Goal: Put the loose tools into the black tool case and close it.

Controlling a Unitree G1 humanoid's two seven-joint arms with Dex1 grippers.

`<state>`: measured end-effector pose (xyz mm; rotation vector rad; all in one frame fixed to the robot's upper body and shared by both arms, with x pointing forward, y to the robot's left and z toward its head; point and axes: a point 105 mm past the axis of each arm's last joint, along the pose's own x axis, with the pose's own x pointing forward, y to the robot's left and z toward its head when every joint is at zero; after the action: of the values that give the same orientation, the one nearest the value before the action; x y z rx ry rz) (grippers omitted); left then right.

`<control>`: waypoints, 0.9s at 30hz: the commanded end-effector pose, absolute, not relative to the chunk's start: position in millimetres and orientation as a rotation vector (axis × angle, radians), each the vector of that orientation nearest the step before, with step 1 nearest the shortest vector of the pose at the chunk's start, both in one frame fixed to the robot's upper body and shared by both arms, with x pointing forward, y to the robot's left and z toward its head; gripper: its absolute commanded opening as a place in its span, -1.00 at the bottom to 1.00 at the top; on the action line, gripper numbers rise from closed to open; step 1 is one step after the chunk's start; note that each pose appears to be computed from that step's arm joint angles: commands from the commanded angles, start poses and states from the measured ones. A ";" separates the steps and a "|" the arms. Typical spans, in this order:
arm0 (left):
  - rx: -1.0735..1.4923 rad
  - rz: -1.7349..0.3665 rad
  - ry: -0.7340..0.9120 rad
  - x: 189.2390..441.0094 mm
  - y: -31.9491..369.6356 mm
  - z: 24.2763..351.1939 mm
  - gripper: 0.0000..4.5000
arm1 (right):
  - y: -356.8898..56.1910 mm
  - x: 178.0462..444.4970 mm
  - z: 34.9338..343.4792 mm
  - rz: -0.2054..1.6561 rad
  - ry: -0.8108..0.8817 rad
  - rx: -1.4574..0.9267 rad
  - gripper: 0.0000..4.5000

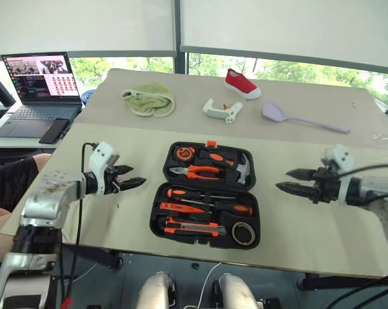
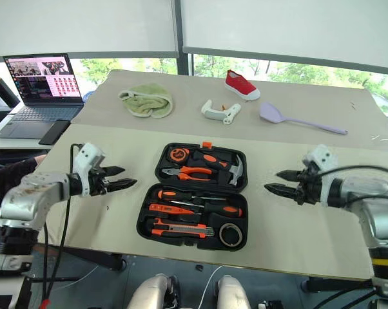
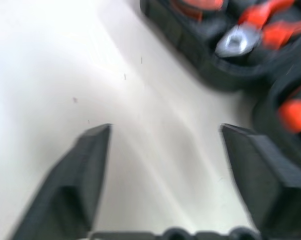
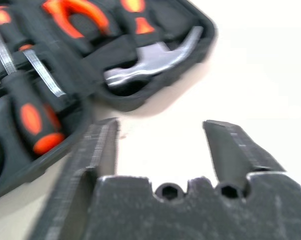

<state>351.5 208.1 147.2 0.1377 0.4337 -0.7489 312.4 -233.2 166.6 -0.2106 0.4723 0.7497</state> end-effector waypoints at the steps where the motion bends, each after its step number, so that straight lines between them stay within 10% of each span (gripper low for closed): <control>1: 0.109 -0.762 0.533 355.3 199.6 156.3 1.00 | -224.3 311.2 160.5 0.714 0.694 -0.146 0.96; 23: 0.032 -0.685 0.533 408.1 137.8 153.9 1.00 | -197.5 359.1 141.1 0.541 0.882 -0.121 0.96; 27: 0.054 -0.694 0.562 408.7 133.2 148.2 0.46 | -199.0 363.1 132.5 0.490 0.887 -0.111 0.44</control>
<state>405.7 135.0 138.3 0.0274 0.5867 -0.6873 360.0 -190.9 129.2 -0.1027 0.9069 0.5376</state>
